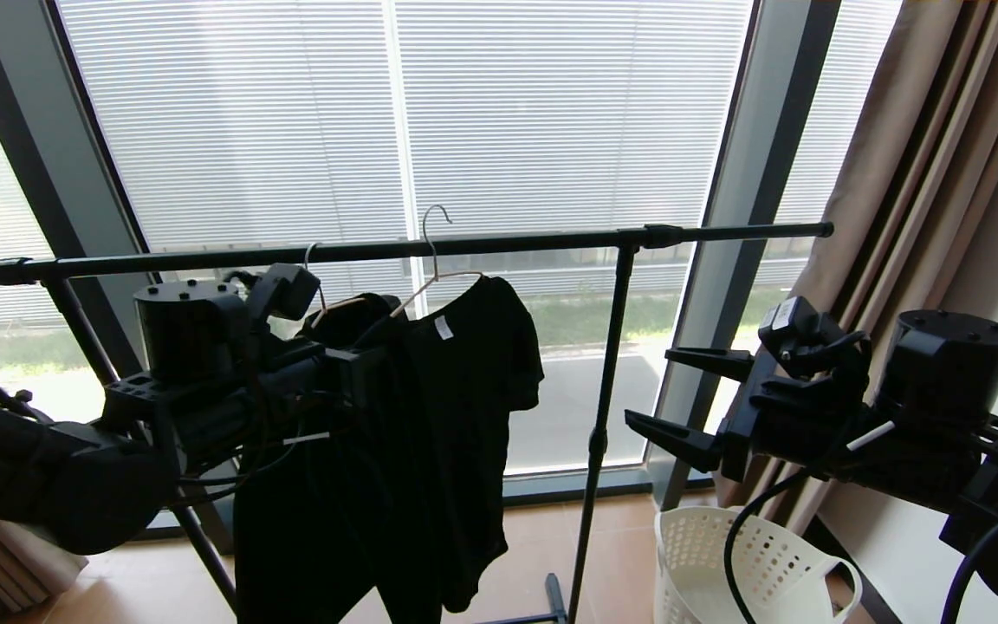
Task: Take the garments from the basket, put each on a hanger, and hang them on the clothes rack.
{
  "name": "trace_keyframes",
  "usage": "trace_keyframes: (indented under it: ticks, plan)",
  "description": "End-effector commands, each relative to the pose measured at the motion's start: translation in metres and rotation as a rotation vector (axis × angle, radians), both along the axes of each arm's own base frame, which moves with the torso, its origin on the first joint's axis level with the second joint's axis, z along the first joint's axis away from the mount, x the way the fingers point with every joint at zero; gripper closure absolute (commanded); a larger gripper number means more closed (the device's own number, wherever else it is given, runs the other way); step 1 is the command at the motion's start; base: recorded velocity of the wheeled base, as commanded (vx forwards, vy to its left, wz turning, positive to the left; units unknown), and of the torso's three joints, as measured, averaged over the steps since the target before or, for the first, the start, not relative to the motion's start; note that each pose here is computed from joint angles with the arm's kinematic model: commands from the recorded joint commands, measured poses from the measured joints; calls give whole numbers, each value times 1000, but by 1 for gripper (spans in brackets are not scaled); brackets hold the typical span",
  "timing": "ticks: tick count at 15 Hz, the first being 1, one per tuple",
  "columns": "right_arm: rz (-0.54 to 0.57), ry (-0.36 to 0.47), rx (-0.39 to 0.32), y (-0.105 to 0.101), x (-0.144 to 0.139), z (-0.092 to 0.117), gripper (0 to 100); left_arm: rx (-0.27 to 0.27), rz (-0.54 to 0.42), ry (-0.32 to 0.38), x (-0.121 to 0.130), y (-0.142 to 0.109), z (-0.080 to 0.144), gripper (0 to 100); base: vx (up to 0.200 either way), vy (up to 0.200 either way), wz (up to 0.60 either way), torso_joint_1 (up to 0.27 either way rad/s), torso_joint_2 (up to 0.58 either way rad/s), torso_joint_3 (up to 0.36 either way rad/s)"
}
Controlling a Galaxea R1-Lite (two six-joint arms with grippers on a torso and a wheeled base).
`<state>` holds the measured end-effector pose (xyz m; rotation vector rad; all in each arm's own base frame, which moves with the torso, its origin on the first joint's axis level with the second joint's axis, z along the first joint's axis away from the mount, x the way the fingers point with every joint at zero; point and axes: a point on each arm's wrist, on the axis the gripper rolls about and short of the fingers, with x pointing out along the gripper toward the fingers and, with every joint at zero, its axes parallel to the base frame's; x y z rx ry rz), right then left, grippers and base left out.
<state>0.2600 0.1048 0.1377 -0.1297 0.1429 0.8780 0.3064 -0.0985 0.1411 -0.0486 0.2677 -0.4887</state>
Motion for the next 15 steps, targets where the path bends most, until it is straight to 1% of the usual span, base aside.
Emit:
trace_keyframes:
  ticks: [1, 5, 6, 8, 9, 10, 11, 13, 14, 15]
  plan:
    - [2, 8, -4, 1, 1, -3, 0, 7, 2, 39, 11, -3, -16, 100, 0, 0, 0, 0, 0, 0]
    - [1, 20, -8, 1, 3, -6, 0, 12, 2, 54, 9, -3, -20, 100, 0, 0, 0, 0, 0, 0]
    - [1, 20, -8, 1, 3, -6, 0, 13, 2, 57, 9, -3, -21, 0, 0, 0, 0, 0, 0, 0]
    - [2, 18, -8, 1, 2, -6, 0, 13, 1, 57, 5, -2, -20, 0, 0, 0, 0, 0, 0, 0]
    - [2, 17, -7, 1, 2, -6, 0, 12, -1, 57, -1, 0, -18, 0, 0, 0, 0, 0, 0, 0]
    - [1, 14, -8, 1, 1, -5, 0, 10, -4, 49, -13, 3, -12, 0, 0, 0, 0, 0, 0, 0]
    - [-2, -3, -2, -3, -6, 1, 0, 12, -8, 28, -35, 9, -2, 0, 0, 0, 0, 0, 0, 0]
    - [-24, -54, 5, -16, -40, 15, 0, 21, -21, -21, -78, 21, 12, 0, 0, 0, 0, 0, 0, 0]
    - [-33, -69, 9, -20, -52, 19, 0, 28, -27, -37, -88, 23, 14, 0, 0, 0, 0, 0, 0, 0]
    - [-62, -106, 16, -33, -86, 24, 0, 54, -38, -72, -117, 32, 16, 0, 0, 0, 0, 0, 0, 0]
